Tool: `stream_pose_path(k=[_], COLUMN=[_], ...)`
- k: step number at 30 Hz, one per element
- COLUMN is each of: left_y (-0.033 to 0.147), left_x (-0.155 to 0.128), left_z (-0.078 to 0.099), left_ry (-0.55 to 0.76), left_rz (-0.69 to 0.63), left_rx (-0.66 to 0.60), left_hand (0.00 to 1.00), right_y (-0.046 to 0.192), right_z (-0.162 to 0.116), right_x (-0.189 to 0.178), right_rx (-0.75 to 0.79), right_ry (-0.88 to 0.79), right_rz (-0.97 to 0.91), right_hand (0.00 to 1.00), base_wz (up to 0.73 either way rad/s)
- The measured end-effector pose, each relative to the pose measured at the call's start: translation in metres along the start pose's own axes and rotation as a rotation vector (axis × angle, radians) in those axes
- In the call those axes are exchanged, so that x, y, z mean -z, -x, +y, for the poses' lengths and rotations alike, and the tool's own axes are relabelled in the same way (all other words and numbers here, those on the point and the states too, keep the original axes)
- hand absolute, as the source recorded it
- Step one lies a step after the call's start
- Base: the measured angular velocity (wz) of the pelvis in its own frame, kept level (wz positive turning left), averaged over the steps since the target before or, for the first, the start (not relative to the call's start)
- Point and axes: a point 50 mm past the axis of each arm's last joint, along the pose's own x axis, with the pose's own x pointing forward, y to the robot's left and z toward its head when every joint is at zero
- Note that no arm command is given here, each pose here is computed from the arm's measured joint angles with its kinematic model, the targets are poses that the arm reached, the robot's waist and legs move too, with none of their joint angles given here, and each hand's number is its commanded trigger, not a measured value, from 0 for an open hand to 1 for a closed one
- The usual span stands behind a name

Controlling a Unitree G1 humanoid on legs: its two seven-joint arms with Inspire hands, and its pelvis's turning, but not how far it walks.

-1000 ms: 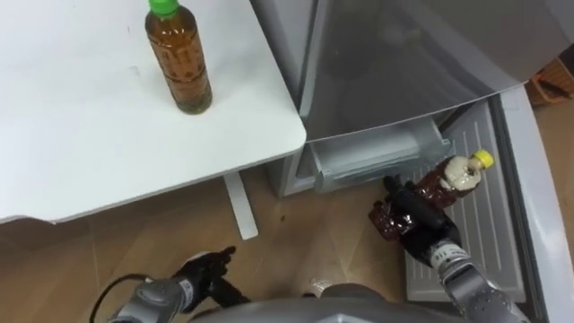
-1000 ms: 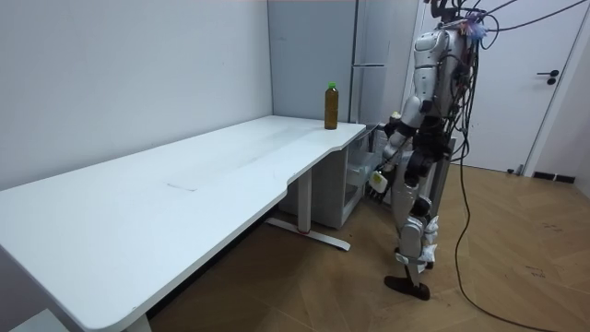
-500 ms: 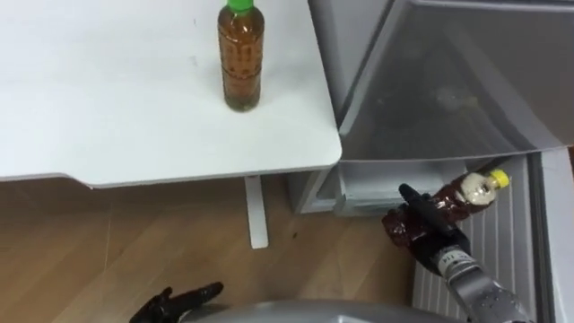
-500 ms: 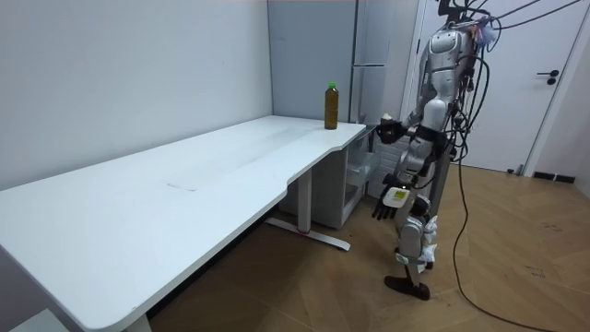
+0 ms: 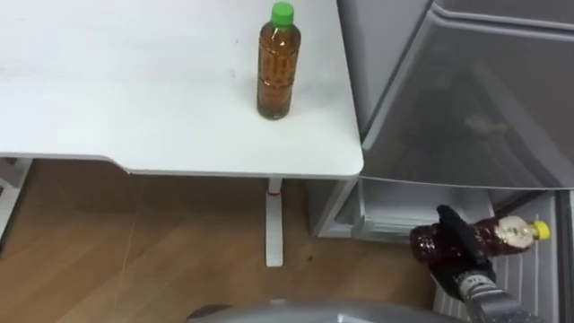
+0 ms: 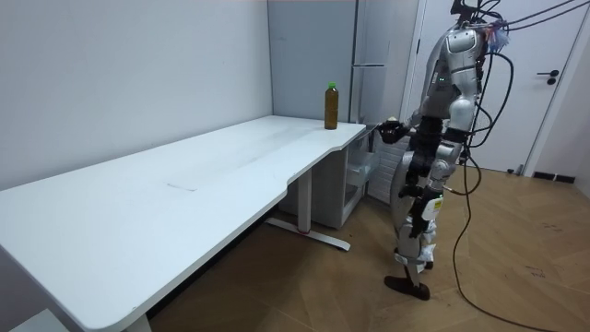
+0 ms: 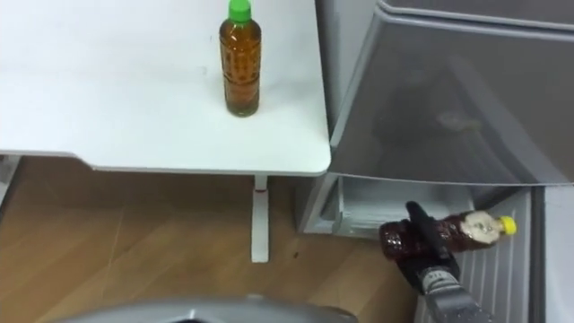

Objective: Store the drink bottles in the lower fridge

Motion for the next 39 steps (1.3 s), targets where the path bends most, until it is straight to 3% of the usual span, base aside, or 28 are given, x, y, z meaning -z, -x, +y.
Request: stream_pose_path(k=[5,8,11,22,27,32,34,39], left_y=[-0.008,-0.009,-0.008,-0.007,-0.005,-0.001,0.000,0.000], left_x=[-0.028,-0.040,-0.047,-0.054,-0.059,-0.064,-0.064,-0.063], left_z=[-0.060,-0.087,-0.101,-0.127,-0.138,-0.162,-0.169,-0.171], left_ry=[-0.049,-0.070,-0.077,-0.167,-0.183,-0.227,-0.244,-0.259], left_rz=[-0.034,-0.058,-0.070,-0.066,-0.087,-0.128,-0.138,-0.141], left_rx=[0.105,0.158,0.182,0.195,0.214,0.230,0.246,0.213], left_hand=[0.00,0.00,0.00,0.00,0.00,0.00,0.00,0.00], right_y=[-0.025,-0.029,-0.032,-0.032,-0.030,-0.021,-0.019,-0.011], right_z=[0.073,0.096,0.108,0.175,0.189,0.235,0.239,0.256], right_x=[-0.007,-0.007,-0.008,-0.019,-0.021,-0.030,-0.031,-0.048], right_rx=[-0.077,-0.105,-0.106,-0.197,-0.211,-0.277,-0.273,-0.284], right_ry=[-0.058,-0.084,-0.099,-0.111,-0.102,-0.102,-0.103,-0.099], right_rz=[-0.009,-0.013,-0.014,-0.036,-0.038,-0.056,-0.058,-0.098], right_hand=[1.00,1.00,1.00,1.00,1.00,1.00,1.00,1.00], base_wz=[0.03,0.04,-0.01,-0.01,-0.04,-0.02,0.05,0.09])
